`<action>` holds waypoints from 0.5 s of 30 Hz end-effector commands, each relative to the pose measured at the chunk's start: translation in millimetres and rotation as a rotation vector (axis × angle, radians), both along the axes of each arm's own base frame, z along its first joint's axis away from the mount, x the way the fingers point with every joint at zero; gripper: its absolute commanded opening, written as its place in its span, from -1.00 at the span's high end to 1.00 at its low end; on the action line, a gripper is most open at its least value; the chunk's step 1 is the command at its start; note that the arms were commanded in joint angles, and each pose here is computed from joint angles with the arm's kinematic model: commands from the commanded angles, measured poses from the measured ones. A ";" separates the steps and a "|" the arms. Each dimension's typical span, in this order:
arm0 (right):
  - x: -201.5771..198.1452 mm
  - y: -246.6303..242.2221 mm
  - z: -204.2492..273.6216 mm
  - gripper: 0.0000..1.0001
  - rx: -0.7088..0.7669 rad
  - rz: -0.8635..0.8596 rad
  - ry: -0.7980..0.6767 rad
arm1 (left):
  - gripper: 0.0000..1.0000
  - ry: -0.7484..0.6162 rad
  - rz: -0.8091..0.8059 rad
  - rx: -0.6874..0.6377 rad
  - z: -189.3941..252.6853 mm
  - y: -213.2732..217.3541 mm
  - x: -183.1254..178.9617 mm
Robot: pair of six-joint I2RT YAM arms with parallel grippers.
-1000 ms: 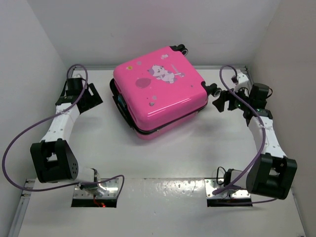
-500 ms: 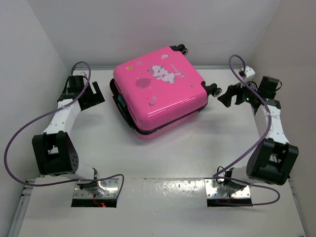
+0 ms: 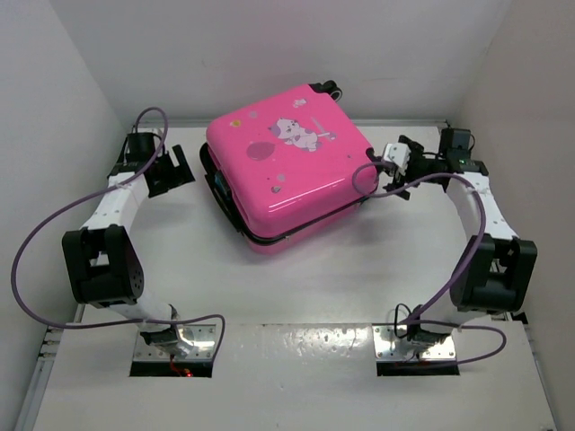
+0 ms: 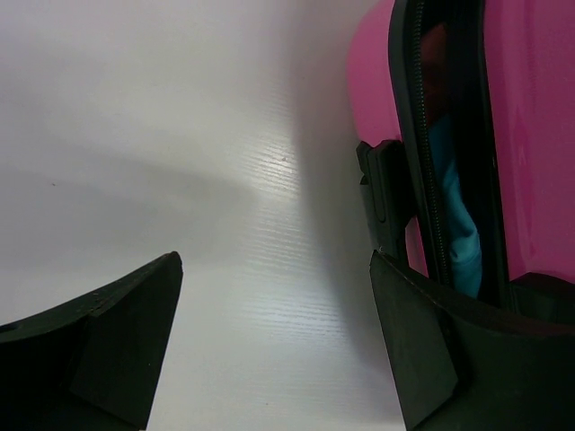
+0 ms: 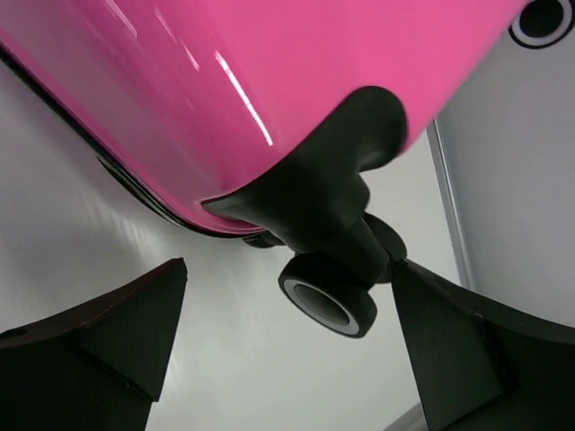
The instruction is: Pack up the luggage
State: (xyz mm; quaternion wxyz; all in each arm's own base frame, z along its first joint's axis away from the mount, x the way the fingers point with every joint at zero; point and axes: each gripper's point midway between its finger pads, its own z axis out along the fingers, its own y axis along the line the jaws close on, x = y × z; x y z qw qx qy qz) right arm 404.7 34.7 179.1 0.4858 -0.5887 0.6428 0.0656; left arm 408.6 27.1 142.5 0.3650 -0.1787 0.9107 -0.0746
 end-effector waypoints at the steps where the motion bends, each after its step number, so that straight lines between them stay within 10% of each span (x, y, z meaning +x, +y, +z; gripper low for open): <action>1: 21.2 0.7 -2.6 -0.91 -0.191 0.114 -0.184 | -0.81 -0.070 -0.013 -0.007 21.3 -3.2 15.4; 10: 76.5 5.6 -9.0 -0.91 -0.308 0.075 -0.409 | -0.81 -0.061 -0.013 -0.008 17.6 -3.1 15.9; 15: 86.9 9.8 -11.4 -0.50 -0.338 0.133 -0.469 | -0.81 -0.051 -0.013 -0.010 13.9 -3.1 16.3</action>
